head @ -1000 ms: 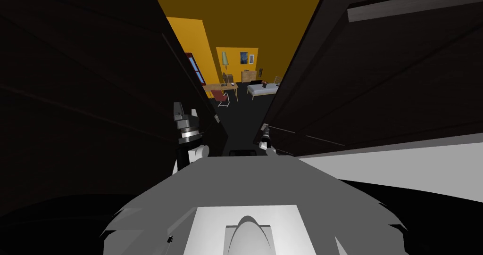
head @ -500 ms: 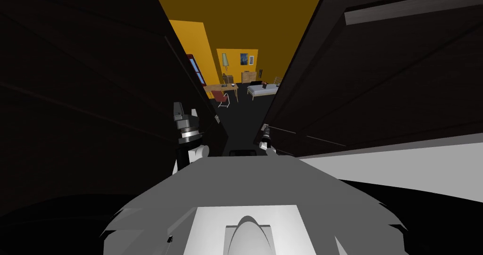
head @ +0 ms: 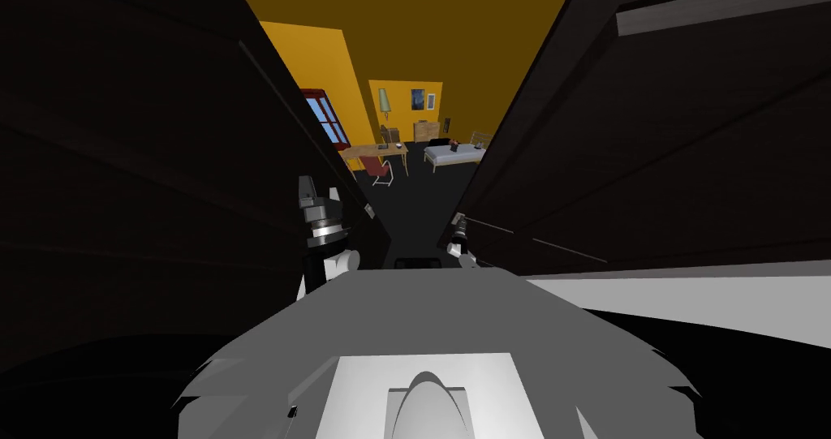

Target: Push the door open

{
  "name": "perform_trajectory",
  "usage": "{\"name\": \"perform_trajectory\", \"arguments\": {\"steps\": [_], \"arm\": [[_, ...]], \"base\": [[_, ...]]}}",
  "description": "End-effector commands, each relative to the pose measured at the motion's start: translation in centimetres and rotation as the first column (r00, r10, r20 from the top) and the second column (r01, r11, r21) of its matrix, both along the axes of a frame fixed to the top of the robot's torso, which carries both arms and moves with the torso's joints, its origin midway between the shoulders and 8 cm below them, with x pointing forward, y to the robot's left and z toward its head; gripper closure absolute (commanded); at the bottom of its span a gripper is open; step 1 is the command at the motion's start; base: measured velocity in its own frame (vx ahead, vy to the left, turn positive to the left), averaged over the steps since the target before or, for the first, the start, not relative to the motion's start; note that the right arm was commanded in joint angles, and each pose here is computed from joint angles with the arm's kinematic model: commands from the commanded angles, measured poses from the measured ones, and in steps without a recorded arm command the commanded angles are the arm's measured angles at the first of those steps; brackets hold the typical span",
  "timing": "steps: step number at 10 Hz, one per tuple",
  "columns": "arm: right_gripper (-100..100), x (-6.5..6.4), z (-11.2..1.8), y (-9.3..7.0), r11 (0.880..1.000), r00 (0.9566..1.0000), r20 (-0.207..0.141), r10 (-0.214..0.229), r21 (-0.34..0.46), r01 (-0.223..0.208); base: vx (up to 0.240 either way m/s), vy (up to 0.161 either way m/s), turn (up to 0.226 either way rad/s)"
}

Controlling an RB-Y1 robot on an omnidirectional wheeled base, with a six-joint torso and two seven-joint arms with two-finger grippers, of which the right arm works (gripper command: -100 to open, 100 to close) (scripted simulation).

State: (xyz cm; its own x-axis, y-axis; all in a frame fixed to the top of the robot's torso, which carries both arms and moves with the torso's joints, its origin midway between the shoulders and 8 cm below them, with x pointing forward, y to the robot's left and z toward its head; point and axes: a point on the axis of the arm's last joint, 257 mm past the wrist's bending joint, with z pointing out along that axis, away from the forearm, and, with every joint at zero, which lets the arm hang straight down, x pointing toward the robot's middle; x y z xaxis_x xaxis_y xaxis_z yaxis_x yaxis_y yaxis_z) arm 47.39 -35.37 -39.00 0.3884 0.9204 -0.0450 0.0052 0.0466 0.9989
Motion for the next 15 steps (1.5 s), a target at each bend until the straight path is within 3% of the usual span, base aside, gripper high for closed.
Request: {"name": "perform_trajectory", "arguments": {"steps": [1, 3, 4, 5, 8, 9, 10, 14, 15], "arm": [[100, -0.1, 0.6, -1.7, 0.999, 0.9993, 0.015, -0.036, -0.009, 0.036], [100, -0.3, 0.5, -2.1, 0.998, 0.9979, 0.014, -0.063, 0.001, 0.063], [100, -0.6, -0.1, -2.0, 0.998, 0.998, -0.001, -0.063, 0.003, 0.063], [100, -0.3, 0.5, -2.1, 0.998, 0.9979, 0.014, -0.063, 0.001, 0.063], [100, -0.6, 0.0, -1.9, 0.994, 0.9942, 0.008, -0.107, 0.036, 0.107], [100, -0.9, -0.5, -1.6, 0.995, 0.9954, -0.007, -0.096, 0.035, 0.096], [100, -1.3, 0.0, -3.8, 0.991, 0.9909, 0.002, -0.135, 0.02, 0.135], [100, -1.4, 0.0, -4.2, 0.99, 0.9899, 0.003, -0.142, 0.018, 0.142], [100, -1.8, 0.3, -5.6, 0.985, 0.9847, 0.007, -0.174, 0.013, 0.174]], "base": [[0.215, 0.001, -0.052], [0.199, 0.003, -0.08], [0.133, -0.02, -0.015], [0.051, -0.011, 0.003], [0.165, 0.005, -0.077], [0.082, 0.007, -0.028], [0.124, 0.0, -0.019], [0.093, -0.011, -0.01], [0.111, -0.009, 0.0]]}}
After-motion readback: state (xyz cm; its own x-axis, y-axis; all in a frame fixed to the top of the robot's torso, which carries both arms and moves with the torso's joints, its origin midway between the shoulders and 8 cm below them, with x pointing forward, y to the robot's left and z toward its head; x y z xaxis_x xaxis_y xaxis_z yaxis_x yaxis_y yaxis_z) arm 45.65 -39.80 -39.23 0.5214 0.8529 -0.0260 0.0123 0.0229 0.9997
